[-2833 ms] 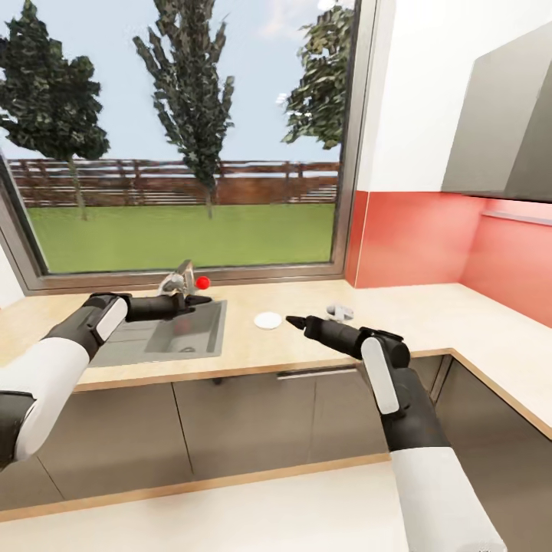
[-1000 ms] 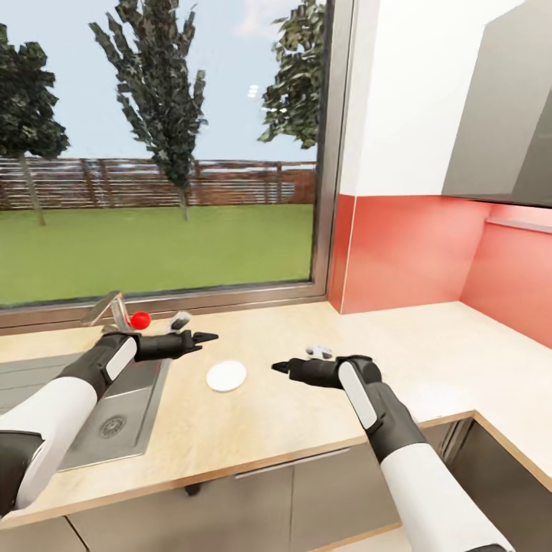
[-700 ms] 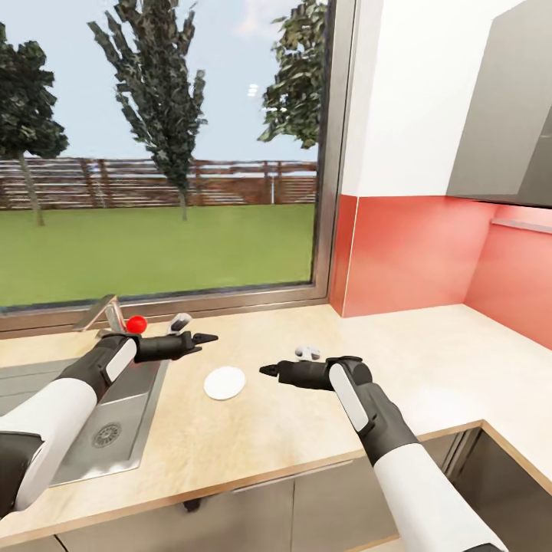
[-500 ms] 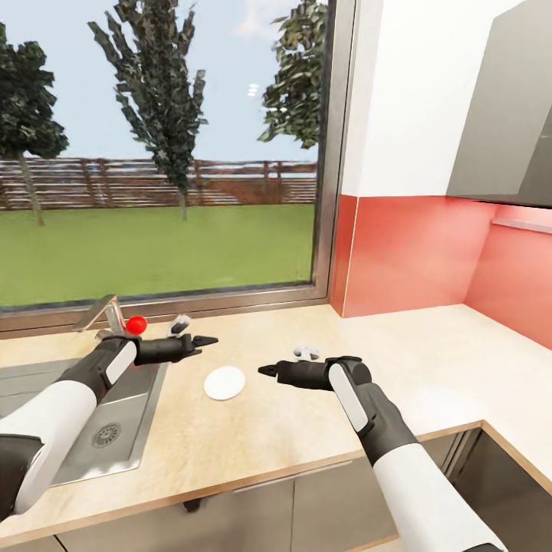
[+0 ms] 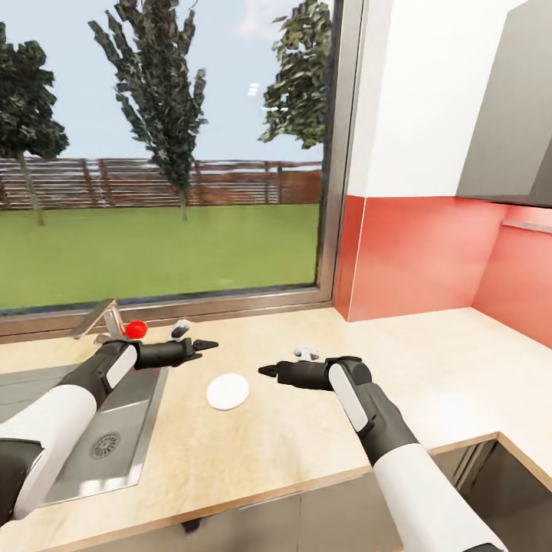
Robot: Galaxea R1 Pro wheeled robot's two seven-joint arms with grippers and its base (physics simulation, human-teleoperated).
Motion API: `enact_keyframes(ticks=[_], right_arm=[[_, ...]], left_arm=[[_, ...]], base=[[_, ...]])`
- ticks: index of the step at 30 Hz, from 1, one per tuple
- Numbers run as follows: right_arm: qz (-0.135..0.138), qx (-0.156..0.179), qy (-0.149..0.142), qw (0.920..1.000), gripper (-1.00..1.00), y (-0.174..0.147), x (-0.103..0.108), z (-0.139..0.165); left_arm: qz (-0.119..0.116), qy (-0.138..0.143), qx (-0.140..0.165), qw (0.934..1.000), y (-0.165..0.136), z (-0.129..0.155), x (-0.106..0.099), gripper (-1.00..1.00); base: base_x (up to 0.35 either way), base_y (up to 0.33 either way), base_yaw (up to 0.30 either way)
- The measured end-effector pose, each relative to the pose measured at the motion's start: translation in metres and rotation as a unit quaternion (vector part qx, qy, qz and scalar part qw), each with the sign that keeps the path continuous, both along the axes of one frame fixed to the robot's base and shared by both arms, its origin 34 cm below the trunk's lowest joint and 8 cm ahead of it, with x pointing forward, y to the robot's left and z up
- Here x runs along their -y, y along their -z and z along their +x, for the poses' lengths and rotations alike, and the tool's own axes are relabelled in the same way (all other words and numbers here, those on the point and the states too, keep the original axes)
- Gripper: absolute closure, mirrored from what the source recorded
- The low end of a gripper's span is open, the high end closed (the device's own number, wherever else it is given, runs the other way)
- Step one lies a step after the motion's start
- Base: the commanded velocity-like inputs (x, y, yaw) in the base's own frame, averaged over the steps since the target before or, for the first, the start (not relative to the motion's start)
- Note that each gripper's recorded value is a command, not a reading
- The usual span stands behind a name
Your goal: Set up a coffee station on the kitchen countertop: keep the coffee maker on the countertop, move the bottle of coffee from the kitchen shelf to the counter next to the coffee maker, place a paper coffee filter on top of the coffee maker, put the saucer next to the coffee maker with the coffee cup on the saucer, and place the electric kettle next to the coffee maker.
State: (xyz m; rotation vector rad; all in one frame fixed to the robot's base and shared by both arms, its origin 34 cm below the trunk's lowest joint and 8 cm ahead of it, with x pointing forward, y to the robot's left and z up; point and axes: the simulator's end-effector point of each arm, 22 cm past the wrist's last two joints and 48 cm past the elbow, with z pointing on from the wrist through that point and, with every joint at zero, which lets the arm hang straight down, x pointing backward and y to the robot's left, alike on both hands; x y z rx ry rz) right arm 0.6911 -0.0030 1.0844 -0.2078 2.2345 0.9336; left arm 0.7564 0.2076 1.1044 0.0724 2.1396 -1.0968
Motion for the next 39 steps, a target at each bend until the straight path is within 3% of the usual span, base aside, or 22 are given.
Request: enact_keyframes(ticks=[13,18,23,30,32,36,39], right_arm=[[0.001,-0.006,0.000,1.0000,-1.00,0.006,0.000,0.001],[0.000,-0.008,-0.001,1.0000,-1.00,0.007,-0.001,0.000],[-0.005,-0.029,-0.011,0.9995,-1.00,0.014,-0.002,-0.008],[-0.007,-0.037,-0.013,0.9992,-1.00,0.019,-0.002,-0.010],[-0.012,-0.062,-0.013,0.9979,-1.00,0.040,-0.001,-0.015],[-0.013,-0.077,-0.013,0.9969,-1.00,0.051,-0.001,-0.019],[-0.016,-0.078,-0.018,0.9967,-1.00,0.053,-0.003,-0.021]], left_arm=[[0.000,0.000,-0.007,1.0000,0.009,0.001,0.000,-1.00],[-0.001,-0.002,-0.026,0.9997,0.028,-0.008,-0.001,-1.00],[-0.002,-0.002,-0.040,0.9992,0.046,-0.018,-0.001,-1.00],[-0.008,0.002,-0.042,0.9991,0.048,-0.019,0.009,-1.00],[-0.010,0.001,-0.048,0.9988,0.053,-0.021,0.010,-1.00],[-0.005,-0.013,-0.032,0.9994,0.067,-0.021,0.005,-1.00],[-0.005,-0.018,-0.036,0.9992,0.079,-0.024,0.005,-1.00]], base=[[0.100,0.044,0.127],[0.113,0.000,0.007],[0.211,0.000,0.001],[0.026,0.000,0.000],[0.001,0.000,0.000],[0.000,0.000,0.000],[0.000,0.000,0.000]])
